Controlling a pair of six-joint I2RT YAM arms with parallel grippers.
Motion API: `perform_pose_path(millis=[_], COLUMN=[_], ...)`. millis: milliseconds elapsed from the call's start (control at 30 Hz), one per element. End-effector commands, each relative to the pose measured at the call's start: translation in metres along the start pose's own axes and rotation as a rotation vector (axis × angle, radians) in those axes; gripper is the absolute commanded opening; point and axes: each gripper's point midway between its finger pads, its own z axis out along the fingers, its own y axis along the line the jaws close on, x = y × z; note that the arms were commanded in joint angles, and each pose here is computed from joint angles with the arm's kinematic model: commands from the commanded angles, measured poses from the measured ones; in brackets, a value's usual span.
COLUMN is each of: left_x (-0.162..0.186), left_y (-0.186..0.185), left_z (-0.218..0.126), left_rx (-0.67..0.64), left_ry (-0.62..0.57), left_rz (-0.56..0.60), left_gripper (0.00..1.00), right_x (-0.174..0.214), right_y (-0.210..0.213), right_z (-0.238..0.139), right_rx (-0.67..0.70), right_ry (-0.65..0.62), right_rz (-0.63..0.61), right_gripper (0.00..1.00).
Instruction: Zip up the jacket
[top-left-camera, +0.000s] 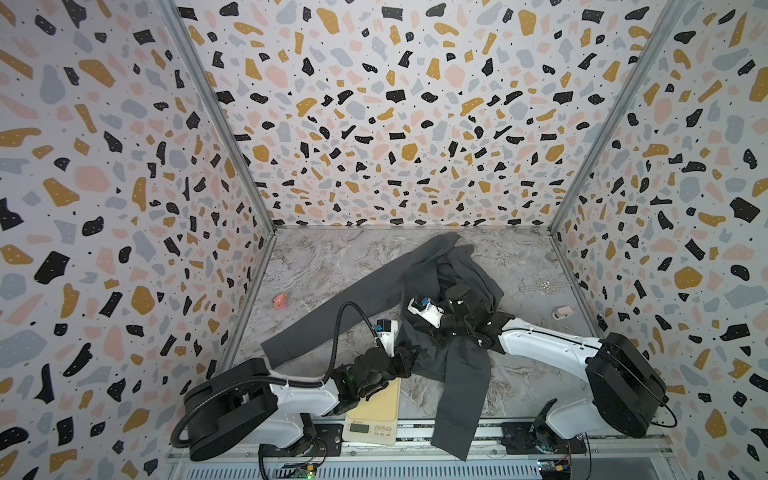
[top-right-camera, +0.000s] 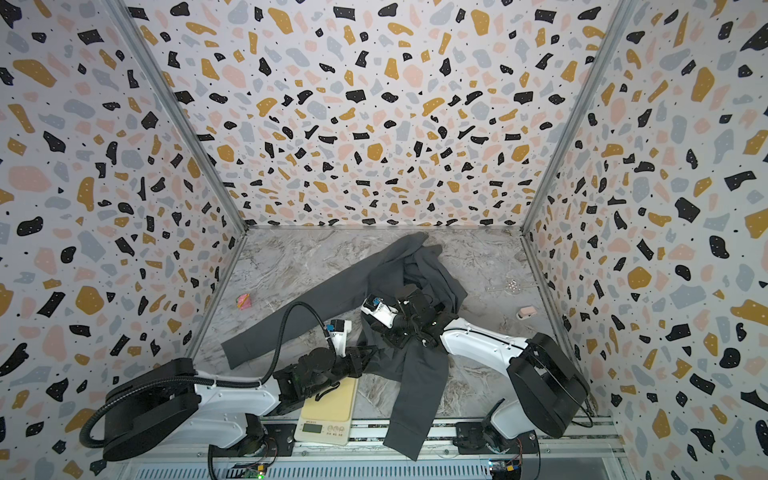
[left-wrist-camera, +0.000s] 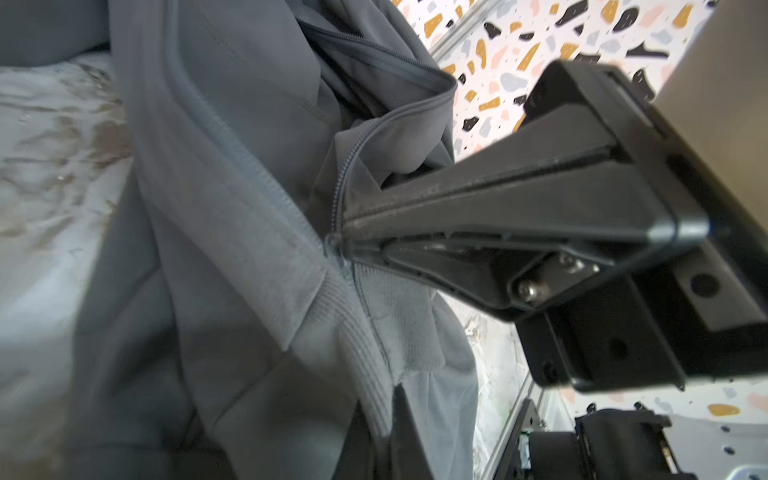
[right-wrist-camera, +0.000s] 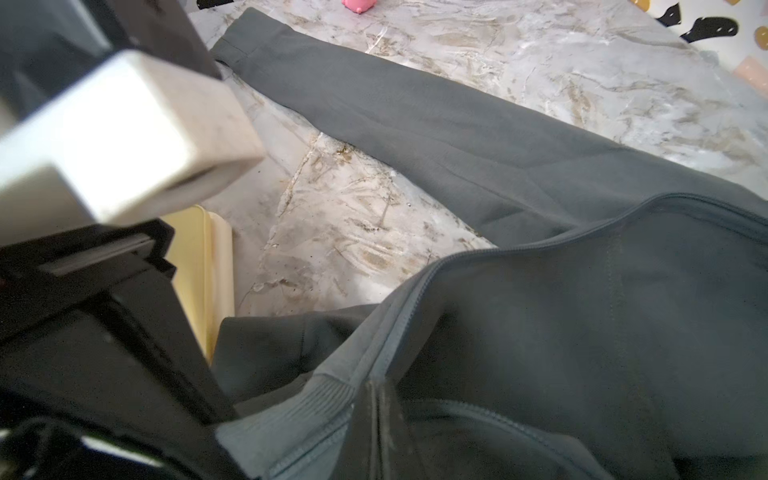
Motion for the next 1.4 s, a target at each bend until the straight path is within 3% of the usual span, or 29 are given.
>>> perform_pose_path(millis=[0, 167, 333, 467, 600, 800, 1033, 1367], left_x=[0.034, 0.038, 0.03, 0.008, 0.0, -0.002, -0.021, -0.016], left_y=[-0.01, -0.006, 0.009, 0.027, 0.032, 0.039, 0.046, 0.062], left_z=[-0.011, -0.022, -0.036, -0.046, -0.05, -0.056, -0.075, -0.088], left_rx=[0.049, 0.015, -0.1, -0.239, -0.282, -0.332, -0.388, -0.476], left_ry=[0.172, 0.22, 0.216, 0.125, 0.091, 0.088, 0.001, 0.036], left_rz=[0.122, 0.165, 0.2, 0.186, 0.176, 0.162, 0.138, 0.145], left_gripper=[0.0, 0.0, 0.0, 0.0, 0.0, 0.0, 0.0, 0.0], right_x=[-0.042, -0.048, -0.062, -0.06, -0.049, -0.038, -0.028, -0.023], right_y=[-0.035, -0.072, -0.126, -0.184, -0.241, -0.308, -0.366, -0.431], right_z=[-0.013, -0.017, -0.033, -0.049, -0.063, -0.077, -0.066, -0.058], right_rx=[0.161, 0.337, 0.532, 0.667, 0.763, 0.862, 0.909, 0.994], right_ry=[-0.118, -0.083, -0.079, -0.073, -0.076, -0.072, -0.018, 0.021], right_rz=[-0.059, -0.043, -0.014, 0.06, 0.116, 0.155, 0.149, 0.171], right_gripper=[0.0, 0.0, 0.0, 0.0, 0.0, 0.0, 0.0, 0.0])
